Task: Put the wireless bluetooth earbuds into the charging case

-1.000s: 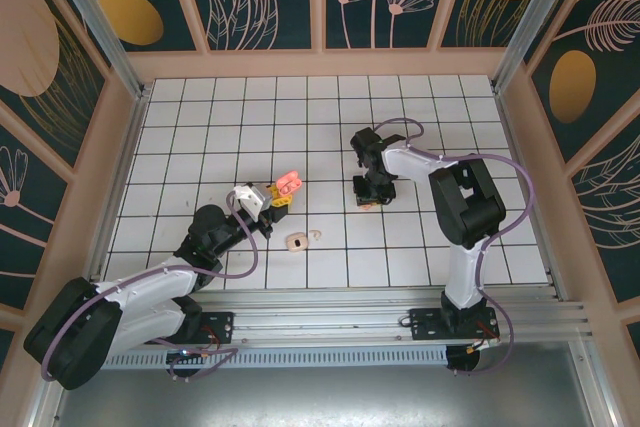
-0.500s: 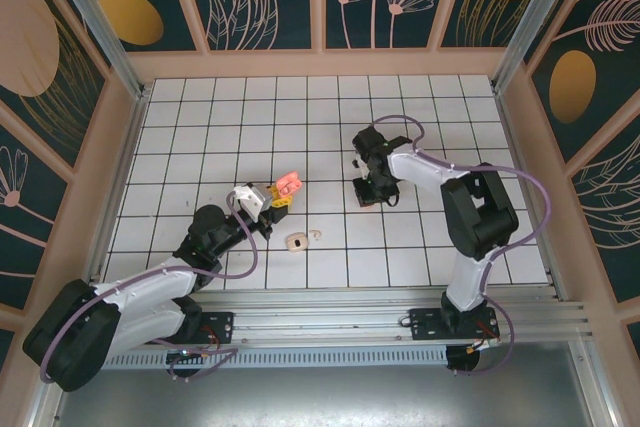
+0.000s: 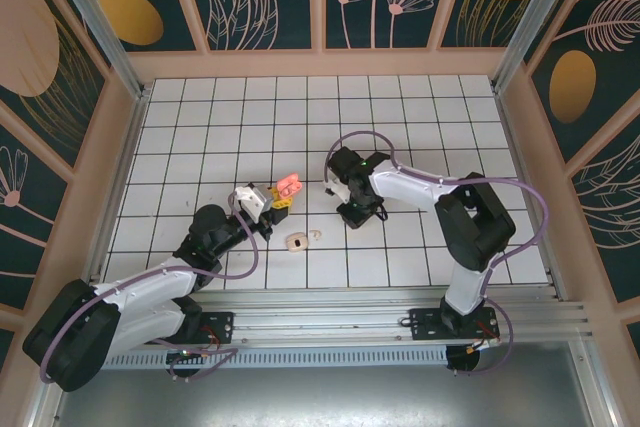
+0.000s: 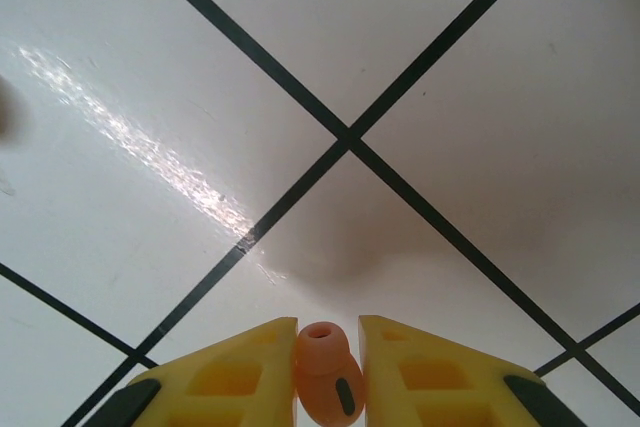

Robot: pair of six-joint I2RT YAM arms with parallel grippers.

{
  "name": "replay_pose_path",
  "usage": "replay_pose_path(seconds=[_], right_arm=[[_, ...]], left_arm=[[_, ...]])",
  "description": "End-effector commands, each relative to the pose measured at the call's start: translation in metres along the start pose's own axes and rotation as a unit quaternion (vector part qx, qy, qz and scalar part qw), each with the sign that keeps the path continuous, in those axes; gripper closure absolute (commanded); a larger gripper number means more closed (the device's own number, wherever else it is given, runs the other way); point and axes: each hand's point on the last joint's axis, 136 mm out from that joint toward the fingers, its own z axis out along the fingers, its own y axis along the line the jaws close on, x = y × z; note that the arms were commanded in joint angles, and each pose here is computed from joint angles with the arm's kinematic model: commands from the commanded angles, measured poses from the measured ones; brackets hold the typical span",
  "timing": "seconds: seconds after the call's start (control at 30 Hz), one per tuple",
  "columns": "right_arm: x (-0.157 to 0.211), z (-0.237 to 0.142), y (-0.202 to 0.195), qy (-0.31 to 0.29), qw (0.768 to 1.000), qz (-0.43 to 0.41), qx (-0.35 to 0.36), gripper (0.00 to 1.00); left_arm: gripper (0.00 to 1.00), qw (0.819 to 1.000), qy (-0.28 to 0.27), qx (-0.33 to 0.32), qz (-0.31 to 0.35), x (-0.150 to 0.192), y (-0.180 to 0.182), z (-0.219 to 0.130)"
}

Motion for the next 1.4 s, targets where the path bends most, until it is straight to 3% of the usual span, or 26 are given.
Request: replay_pose_path(seconds=[0.0, 0.3, 0.43, 0.67, 0.83, 0.97, 1.13, 1.37], right_arm=[[0.017, 0.013, 0.002, 0.045, 0.998, -0.033, 0.011, 0.79], [0.023, 0.028, 0.006, 0.071, 0.996, -0.044, 0.007, 0.76], [0.015, 0.026, 0.001, 0.058, 0.998, -0.03, 0.021, 0.66], [-0.007, -0.013, -0.011, -0.001, 0.996, 0.08, 0.029, 0.6], [-0.009, -0.043, -0.012, -0.037, 0.964, 0.264, -0.004, 0.61], [0.004, -0.05, -0.009, -0.046, 0.91, 0.411, -0.037, 0.61], [0.011, -0.043, -0.003, -0.045, 0.882, 0.467, -0.035, 0.61], [0.019, -0.012, -0.002, 0.001, 0.883, 0.469, -0.017, 0.6]], left_arm=[[0.98, 1.0, -0.019, 0.004, 0.015, -0.015, -0.001, 0.002], [0.98, 1.0, -0.017, 0.004, 0.016, -0.014, -0.001, 0.001], [0.98, 1.0, -0.018, 0.002, 0.015, -0.014, -0.001, 0.001], [0.98, 1.0, -0.02, 0.0, 0.015, -0.014, 0.0, 0.0], [0.98, 1.0, -0.018, 0.0, 0.016, -0.013, 0.0, 0.0], [0.98, 1.0, -0.017, 0.0, 0.016, -0.013, 0.0, 0.0], [0.98, 1.0, -0.02, 0.006, 0.014, -0.014, -0.002, 0.0], [0.98, 1.0, -0.024, 0.006, 0.013, -0.016, -0.003, -0.001]])
